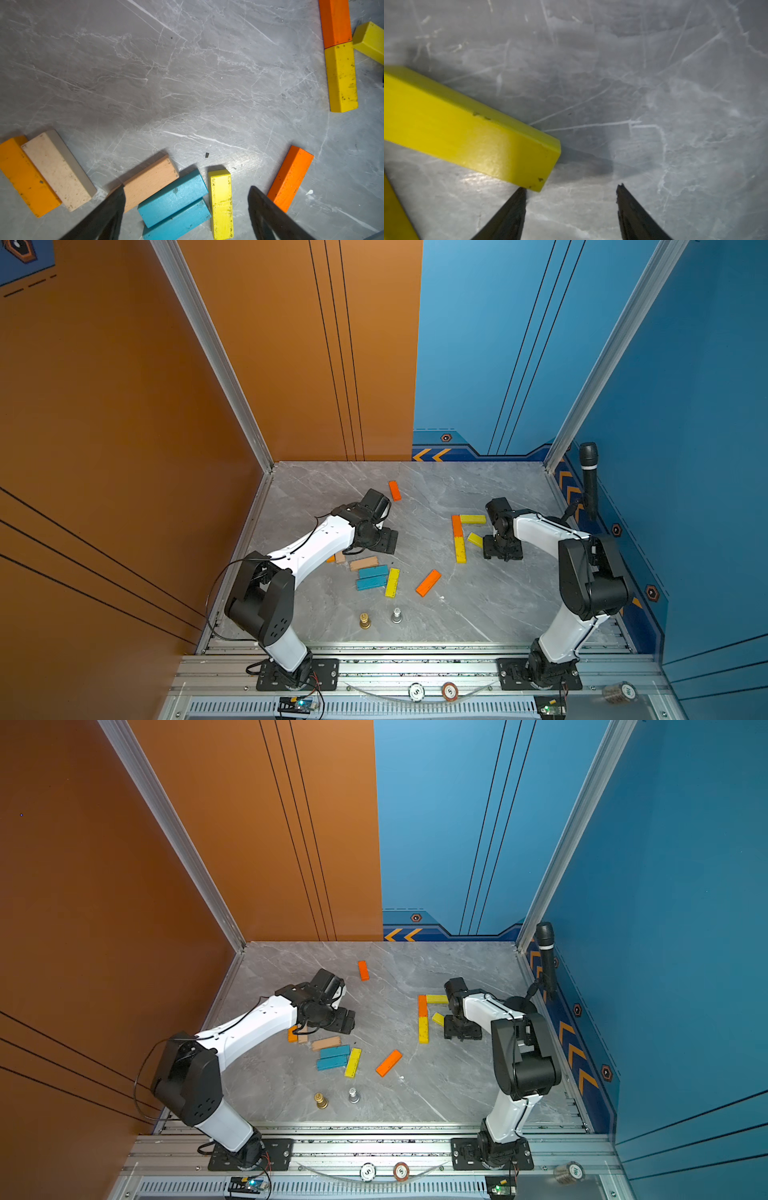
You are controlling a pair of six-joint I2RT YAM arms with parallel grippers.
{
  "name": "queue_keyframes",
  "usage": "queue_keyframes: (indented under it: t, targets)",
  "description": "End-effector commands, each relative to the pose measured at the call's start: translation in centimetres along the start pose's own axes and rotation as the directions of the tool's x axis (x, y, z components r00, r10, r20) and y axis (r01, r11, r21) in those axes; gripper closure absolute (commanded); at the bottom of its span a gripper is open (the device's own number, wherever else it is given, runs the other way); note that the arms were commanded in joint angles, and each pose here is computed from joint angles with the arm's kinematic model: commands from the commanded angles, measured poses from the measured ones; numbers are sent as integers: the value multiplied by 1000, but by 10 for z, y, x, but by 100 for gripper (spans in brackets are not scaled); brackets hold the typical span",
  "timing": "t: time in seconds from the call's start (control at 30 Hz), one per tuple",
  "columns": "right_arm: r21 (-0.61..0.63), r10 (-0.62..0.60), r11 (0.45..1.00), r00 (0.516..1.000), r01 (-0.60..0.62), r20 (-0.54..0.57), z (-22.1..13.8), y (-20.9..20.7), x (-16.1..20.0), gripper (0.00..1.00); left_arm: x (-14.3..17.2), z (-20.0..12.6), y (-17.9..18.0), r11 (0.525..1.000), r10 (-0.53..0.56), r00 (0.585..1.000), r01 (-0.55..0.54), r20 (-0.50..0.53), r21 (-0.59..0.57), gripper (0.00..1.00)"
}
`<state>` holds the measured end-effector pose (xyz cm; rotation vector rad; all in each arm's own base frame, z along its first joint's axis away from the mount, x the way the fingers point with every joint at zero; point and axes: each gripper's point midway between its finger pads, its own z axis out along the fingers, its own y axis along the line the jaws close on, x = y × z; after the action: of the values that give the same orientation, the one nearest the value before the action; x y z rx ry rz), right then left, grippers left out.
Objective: Assemble the number 6 with building blocks
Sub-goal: Assemble the building block at the center of the board.
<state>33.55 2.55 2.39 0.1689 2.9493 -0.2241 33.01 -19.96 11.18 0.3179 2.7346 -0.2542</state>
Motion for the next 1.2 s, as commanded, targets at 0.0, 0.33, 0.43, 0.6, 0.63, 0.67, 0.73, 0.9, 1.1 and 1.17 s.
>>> queue_keyframes:
  t: [0.0, 0.33, 0.43, 0.6, 0.63, 0.67, 0.73, 0.9, 1.1, 1.17]
  targets:
    - [50, 45, 998, 999, -44, -2, 8, -12, -6, 31, -5, -11, 0, 1000, 23, 999, -22, 30, -19, 8]
    - [18, 85, 996, 996, -85, 20, 7, -18, -23, 32, -5, -11, 0, 999, 26, 999, -25, 29, -20, 8]
    - [5, 94, 995, 995, -95, 24, 6, -21, -27, 32, -5, -11, 0, 999, 28, 999, -27, 30, -21, 8]
    - [-26, 94, 995, 995, -94, 34, -1, -17, -29, 32, -5, -9, 0, 999, 28, 999, -27, 27, -24, 8]
    - [-36, 96, 995, 995, -95, 38, -3, -16, -29, 32, -4, -9, 0, 999, 29, 999, -28, 26, -23, 8]
    - [-52, 99, 994, 994, -97, 46, -8, -15, -29, 32, -4, -9, 0, 999, 29, 999, -28, 26, -23, 8]
    - [-76, 109, 992, 992, -104, 62, -16, -13, -29, 32, -4, -8, 0, 999, 29, 999, -29, 22, -24, 8]
    - [-156, 126, 981, 987, -110, 95, -31, -5, -29, 32, -4, -7, -1, 999, 29, 999, -28, 19, -23, 8]
    - [-259, 157, 957, 984, -130, 86, -28, 11, -38, 32, -3, -7, -1, 999, 29, 999, -28, 16, -24, 8]
    - [-315, 201, 934, 977, -167, 77, -27, 19, -44, 32, -3, -7, -1, 999, 31, 999, -31, 18, -26, 8]
